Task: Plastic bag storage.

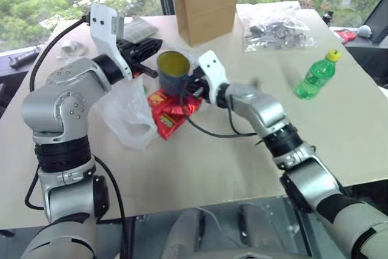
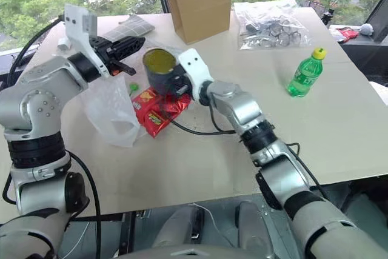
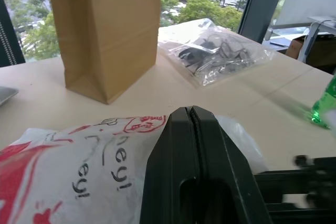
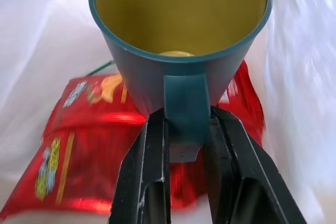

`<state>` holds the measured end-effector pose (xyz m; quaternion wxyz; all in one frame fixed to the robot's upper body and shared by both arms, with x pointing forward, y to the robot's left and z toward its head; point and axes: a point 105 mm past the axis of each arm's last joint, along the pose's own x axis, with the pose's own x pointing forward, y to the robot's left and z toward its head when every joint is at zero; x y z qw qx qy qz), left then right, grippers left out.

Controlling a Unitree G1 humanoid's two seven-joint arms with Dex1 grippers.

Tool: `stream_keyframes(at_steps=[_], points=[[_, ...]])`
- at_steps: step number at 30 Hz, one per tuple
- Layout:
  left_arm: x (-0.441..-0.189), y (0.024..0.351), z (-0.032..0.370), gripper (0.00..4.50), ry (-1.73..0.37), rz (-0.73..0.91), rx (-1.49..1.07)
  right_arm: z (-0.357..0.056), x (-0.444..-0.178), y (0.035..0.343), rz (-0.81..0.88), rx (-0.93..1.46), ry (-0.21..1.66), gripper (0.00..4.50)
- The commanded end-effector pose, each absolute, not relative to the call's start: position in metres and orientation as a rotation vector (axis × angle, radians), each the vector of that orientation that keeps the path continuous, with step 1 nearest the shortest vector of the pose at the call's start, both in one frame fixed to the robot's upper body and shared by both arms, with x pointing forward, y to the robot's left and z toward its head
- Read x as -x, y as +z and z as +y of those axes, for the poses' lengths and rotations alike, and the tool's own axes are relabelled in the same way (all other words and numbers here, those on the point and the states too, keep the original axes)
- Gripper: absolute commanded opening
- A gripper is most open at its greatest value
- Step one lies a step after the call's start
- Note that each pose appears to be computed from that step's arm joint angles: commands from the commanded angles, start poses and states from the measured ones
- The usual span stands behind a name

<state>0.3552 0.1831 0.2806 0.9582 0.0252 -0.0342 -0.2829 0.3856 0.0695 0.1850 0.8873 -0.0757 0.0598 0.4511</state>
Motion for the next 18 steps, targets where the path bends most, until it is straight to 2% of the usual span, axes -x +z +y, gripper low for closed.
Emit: stream_keyframes(at_steps=[1, 5, 8, 12, 15, 18], points=[[-0.343, 0.289, 0.181, 0.00, -0.581, -0.114, -0.098, 0.097, -0.386, 0.211, 0.016, 0.201, 0.973, 0.34], [-0.339, 0.277, 0.176, 0.00, -0.592, -0.089, -0.117, 0.115, -0.395, 0.223, -0.030, 0.240, 0.953, 0.34], [-0.337, 0.272, 0.173, 0.00, -0.599, -0.080, -0.126, 0.121, -0.397, 0.223, -0.051, 0.296, 0.986, 1.84], [-0.340, 0.272, 0.176, 0.00, -0.573, -0.082, -0.116, 0.115, -0.394, 0.250, -0.158, 0.247, 1.010, 3.82], [-0.350, 0.274, 0.184, 0.00, -0.513, -0.091, -0.089, 0.093, -0.364, 0.264, -0.201, 0.176, 1.158, 3.82], [-0.358, 0.274, 0.189, 0.00, -0.478, -0.093, -0.070, 0.061, -0.337, 0.270, -0.232, 0.170, 1.185, 3.82]])
